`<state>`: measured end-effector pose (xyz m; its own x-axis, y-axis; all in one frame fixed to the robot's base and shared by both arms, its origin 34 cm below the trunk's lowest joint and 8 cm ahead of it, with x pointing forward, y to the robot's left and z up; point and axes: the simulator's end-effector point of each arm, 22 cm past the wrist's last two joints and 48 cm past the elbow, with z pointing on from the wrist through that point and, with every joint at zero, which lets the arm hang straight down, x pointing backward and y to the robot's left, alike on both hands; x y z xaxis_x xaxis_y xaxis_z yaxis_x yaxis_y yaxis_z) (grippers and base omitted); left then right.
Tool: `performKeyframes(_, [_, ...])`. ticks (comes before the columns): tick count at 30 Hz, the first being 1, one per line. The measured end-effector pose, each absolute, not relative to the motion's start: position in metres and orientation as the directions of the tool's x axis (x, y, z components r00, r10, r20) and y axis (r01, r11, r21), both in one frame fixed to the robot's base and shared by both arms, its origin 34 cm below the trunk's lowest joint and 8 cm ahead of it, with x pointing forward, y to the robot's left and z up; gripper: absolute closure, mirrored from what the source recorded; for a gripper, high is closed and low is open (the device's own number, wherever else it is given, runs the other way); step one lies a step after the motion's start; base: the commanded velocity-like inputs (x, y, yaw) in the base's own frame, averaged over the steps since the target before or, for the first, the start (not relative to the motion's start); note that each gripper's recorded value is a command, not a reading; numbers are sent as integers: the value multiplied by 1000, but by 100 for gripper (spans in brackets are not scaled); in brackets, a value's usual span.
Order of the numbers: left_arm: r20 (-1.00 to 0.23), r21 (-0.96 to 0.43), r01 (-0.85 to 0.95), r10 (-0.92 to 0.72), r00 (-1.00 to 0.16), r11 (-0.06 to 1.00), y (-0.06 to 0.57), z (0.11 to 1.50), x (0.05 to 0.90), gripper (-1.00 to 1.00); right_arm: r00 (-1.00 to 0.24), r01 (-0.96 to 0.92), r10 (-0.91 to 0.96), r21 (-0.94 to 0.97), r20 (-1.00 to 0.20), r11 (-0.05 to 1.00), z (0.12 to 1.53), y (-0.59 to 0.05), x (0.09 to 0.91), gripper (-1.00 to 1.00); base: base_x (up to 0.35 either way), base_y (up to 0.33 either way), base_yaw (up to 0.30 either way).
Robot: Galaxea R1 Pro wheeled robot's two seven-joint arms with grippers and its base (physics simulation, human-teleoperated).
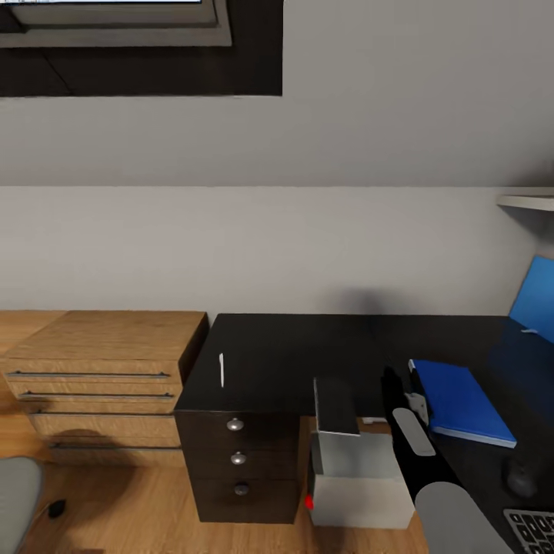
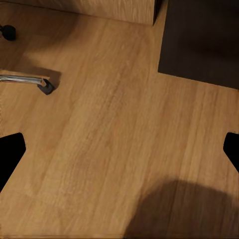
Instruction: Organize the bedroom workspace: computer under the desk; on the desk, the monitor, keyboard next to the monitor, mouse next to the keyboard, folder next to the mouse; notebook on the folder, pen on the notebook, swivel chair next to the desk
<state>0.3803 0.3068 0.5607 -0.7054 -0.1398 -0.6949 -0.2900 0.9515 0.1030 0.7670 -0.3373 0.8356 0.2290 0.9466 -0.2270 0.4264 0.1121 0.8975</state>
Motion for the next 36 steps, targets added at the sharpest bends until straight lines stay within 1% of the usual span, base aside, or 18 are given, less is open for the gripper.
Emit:
performKeyframes(5, [-695,104,-290,-139,-706,951,307,561,380,-100,176,427,962,897,-209,117,833,-324,770,-100,-286,0,1])
performKeyframes(10, [-701,104,-298,-143,-699,949,308,563,382,-100,149,427,969,897,-200,119,832,-317,771,-100,-321,0,0])
performKeyframes(13, [-720,99,-306,-144,-679,947,309,570,392,-100,142,426,970,897,-197,120,831,-315,771,-100,-327,0,0])
performKeyframes(16, [-761,93,-330,-147,-632,940,315,590,414,-100,135,417,972,901,-191,119,833,-310,772,-100,-270,0,0])
performKeyframes(18, [-792,80,-362,-162,-588,929,322,619,444,-100,129,404,975,908,-179,113,837,-301,774,-100,-131,0,0])
performKeyframes(23, [-771,71,-370,-184,-609,926,318,644,467,-100,117,402,979,909,-170,110,837,-292,774,-100,-59,27,0])
performKeyframes(24, [-740,64,-362,-199,-642,930,311,661,479,-100,74,403,986,909,-149,107,835,-273,775,-100,-13,195,0])
performKeyframes(30, [-753,-10,-364,-247,-610,931,283,708,508,-100,-60,403,993,908,-97,113,830,-231,775,-100,-6,252,0])
performKeyframes(36, [-790,-62,-345,-257,-557,937,263,743,530,-100,-99,400,992,909,-84,117,830,-221,774,-100,-1,266,0])
